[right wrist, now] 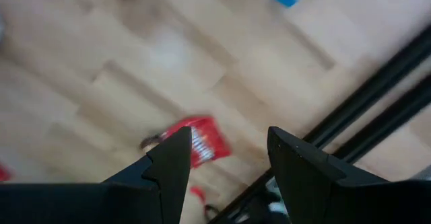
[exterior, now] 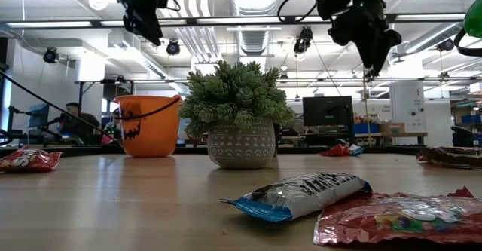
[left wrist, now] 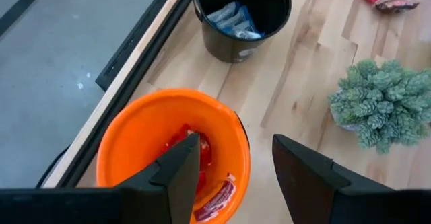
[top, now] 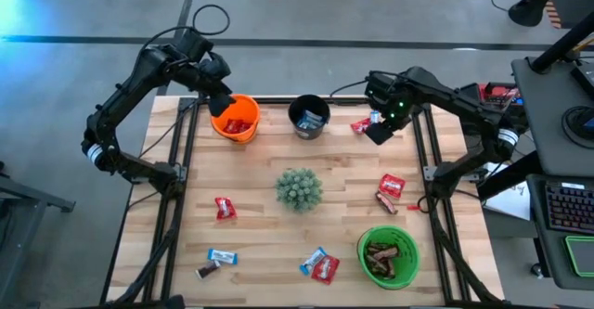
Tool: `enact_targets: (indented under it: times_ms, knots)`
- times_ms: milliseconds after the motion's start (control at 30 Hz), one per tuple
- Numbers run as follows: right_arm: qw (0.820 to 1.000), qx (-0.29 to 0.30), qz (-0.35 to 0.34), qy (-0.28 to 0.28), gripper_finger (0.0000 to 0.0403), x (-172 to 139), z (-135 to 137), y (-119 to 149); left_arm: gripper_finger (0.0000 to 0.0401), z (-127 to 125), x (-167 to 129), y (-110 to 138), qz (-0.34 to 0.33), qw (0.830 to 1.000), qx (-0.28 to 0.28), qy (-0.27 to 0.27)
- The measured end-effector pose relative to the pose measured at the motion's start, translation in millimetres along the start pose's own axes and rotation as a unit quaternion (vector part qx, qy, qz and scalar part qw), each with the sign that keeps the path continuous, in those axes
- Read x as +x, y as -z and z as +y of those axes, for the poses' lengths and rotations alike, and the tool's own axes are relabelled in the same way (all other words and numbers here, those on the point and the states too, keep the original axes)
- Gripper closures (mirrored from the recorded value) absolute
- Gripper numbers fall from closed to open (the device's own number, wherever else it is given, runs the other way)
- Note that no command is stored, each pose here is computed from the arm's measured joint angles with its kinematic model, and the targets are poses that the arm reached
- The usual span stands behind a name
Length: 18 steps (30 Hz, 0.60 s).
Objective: Organize candy in baskets
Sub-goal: Put the brown chocolate bar into the green bucket
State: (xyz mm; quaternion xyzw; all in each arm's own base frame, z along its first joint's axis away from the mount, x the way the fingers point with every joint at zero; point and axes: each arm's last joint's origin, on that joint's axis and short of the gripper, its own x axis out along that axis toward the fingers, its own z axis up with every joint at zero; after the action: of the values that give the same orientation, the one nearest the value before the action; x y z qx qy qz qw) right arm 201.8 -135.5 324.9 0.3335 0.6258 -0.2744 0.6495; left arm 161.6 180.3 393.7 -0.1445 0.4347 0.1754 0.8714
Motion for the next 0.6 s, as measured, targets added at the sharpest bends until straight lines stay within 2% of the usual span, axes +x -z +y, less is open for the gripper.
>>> enact_targets:
  times_ms: [100, 333, 600]
  knots:
    - [1.0, -0.015, 0.005, -0.024, 0.0218, -2.9, 10.6, 8.8, 0.0233, -0.4, -0.1, 2.2, 0.011, 1.0, 0.009, 0.003]
    - [0.998, -0.058, 0.0, -0.027, 0.0218, -5.4, 37.7, 34.6, 0.0233, -1.1, -0.2, 4.4, 0.021, 0.999, 0.033, 0.007]
    - [0.996, -0.074, 0.044, -0.005, 0.0218, 27.8, 54.2, 75.0, 0.0233, -1.2, -0.2, 4.4, 0.021, 0.999, 0.044, 0.008]
